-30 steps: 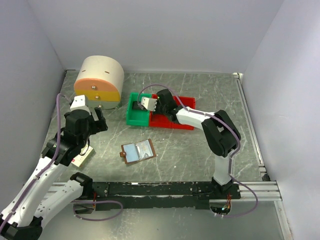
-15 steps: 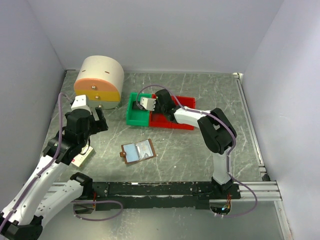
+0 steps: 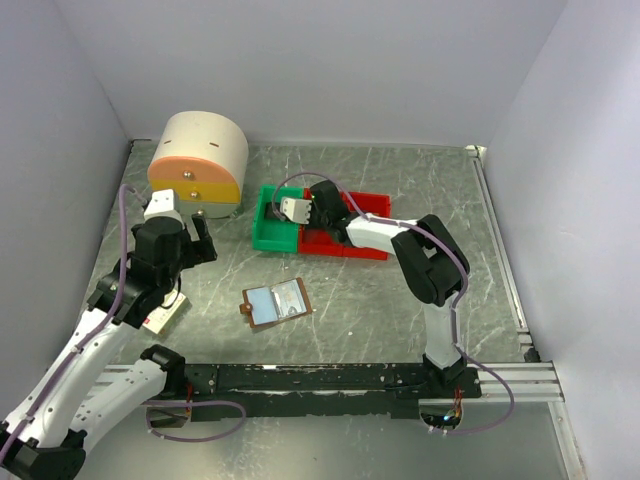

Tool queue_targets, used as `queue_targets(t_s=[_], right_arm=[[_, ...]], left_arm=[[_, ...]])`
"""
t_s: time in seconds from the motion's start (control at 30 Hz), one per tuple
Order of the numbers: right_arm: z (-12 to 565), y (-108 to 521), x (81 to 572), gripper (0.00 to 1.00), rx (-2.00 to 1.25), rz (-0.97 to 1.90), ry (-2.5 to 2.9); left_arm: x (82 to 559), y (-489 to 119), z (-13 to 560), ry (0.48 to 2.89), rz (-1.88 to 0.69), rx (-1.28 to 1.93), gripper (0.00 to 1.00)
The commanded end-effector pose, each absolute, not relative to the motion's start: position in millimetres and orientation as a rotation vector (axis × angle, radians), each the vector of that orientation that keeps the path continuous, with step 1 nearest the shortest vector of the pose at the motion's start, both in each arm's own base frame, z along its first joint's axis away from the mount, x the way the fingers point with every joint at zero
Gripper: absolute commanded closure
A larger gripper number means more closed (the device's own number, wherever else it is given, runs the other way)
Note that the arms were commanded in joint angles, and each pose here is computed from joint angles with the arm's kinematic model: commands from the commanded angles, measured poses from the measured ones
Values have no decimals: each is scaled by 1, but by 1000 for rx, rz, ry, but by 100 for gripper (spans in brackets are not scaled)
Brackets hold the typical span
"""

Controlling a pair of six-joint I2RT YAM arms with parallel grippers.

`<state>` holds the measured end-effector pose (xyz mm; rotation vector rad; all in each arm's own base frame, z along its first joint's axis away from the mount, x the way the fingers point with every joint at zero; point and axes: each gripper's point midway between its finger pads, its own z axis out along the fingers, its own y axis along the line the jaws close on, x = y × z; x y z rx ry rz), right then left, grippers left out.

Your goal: Take the credit cards out of the card holder

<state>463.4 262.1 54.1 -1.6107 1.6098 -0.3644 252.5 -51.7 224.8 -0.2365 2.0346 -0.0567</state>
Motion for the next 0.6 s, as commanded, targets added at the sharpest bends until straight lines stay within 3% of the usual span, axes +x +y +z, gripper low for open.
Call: queue_targets(t_s=[0.0, 0.1, 0.57], right_arm=[[56, 258, 466, 73, -1599, -369, 1619], [69, 260, 465, 67, -1574, -345, 1610], [93, 260, 459, 56, -1493, -274, 1602]], left_arm=[[253, -51, 221, 2048, -45, -219, 0], [253, -52, 220, 2054, -45, -213, 0], [253, -52, 219, 2060, -42, -215, 0]])
